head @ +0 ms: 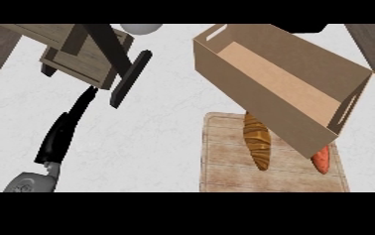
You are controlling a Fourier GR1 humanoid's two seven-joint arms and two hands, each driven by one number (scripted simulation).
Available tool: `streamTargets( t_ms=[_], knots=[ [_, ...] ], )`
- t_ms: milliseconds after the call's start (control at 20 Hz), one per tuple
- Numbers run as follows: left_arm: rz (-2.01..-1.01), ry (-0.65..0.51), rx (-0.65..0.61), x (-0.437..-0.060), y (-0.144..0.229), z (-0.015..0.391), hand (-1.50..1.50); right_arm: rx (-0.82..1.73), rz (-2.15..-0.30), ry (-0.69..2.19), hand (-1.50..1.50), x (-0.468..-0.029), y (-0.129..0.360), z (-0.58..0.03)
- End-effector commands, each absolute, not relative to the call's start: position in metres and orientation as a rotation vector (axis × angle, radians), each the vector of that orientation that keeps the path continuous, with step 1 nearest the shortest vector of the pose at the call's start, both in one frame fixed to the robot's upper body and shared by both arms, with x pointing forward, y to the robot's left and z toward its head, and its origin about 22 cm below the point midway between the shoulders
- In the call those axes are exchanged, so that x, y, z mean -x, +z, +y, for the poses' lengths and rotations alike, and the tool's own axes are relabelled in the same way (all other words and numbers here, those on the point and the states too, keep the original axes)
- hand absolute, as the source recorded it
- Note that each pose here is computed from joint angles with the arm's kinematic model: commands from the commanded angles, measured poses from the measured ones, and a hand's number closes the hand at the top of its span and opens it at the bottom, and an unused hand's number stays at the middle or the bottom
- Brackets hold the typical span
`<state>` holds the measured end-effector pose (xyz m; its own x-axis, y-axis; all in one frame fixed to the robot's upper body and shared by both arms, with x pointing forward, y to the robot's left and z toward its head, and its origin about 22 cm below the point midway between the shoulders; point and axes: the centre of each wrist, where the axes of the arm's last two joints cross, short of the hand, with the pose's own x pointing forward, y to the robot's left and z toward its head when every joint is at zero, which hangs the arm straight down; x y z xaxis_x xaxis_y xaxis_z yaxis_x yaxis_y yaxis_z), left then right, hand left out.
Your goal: Pick the sweet potato from the cutting board and place it in the cardboard box
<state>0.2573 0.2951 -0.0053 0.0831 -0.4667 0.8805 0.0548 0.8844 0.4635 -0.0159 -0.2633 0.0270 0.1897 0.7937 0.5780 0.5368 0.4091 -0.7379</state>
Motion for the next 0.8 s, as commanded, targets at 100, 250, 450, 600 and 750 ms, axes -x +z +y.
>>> streamTargets(
  t_ms=[100,250,450,600,750],
  knots=[
    [-1.49,-0.405,-0.329,-0.265,-0.007,0.264,0.0,1.319,-1.287,0.266,-1.5,0.015,0.063,-0.245],
    [-1.481,-0.422,-0.333,-0.285,0.009,0.283,0.0,1.284,-1.257,0.291,-1.5,-0.004,0.062,-0.237],
    [-1.483,-0.423,-0.324,-0.272,-0.013,0.274,0.0,1.241,-1.212,0.288,-1.5,-0.028,0.067,-0.221],
    [-1.473,-0.419,-0.335,-0.281,0.007,0.275,0.0,1.195,-1.202,0.294,-1.5,-0.051,0.05,-0.226],
    [-1.463,-0.417,-0.312,-0.268,-0.014,0.287,0.0,1.195,-1.193,0.319,-1.5,-0.073,0.056,-0.22]
  ],
)
